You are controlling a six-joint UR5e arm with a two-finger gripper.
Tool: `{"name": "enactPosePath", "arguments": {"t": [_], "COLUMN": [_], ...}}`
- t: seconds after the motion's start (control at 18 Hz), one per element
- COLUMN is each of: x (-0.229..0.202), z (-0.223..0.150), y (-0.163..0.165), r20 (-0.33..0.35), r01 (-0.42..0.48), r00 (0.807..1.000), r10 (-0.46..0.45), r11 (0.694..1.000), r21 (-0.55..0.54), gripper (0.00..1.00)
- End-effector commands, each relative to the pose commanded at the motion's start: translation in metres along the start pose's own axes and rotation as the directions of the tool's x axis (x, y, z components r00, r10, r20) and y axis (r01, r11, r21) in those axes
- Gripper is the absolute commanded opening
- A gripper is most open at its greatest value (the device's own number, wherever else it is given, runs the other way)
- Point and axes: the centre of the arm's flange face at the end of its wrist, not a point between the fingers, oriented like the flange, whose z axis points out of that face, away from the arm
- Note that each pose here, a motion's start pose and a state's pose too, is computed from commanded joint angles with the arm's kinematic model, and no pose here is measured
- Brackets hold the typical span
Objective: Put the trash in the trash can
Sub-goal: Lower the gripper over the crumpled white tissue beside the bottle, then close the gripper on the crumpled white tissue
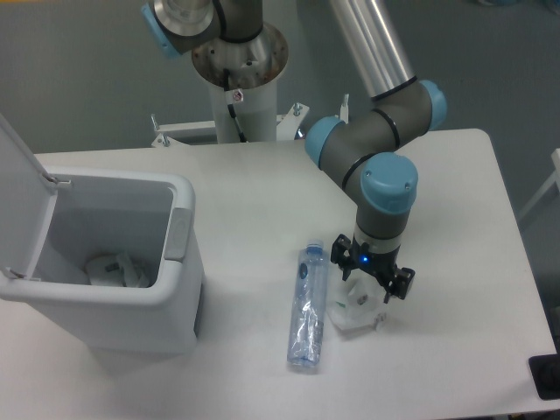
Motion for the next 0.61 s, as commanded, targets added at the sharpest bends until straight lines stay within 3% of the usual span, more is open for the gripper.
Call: {"name": "enactPosePath", "arguments": {"t": [0.33, 0.61], "x": [-0.019, -0.029], "z": [-0.026, -0.044], "y": [-0.013, -0.024], "r20": [0.042, 0.011], "r01": [0.062, 0.154], "r00": [0.997, 0.987], "r10": [-0.064, -0.157], "r11": [0.997, 0.976], "r21": [0.05, 0.155], "gripper": [0.0, 0.0]}}
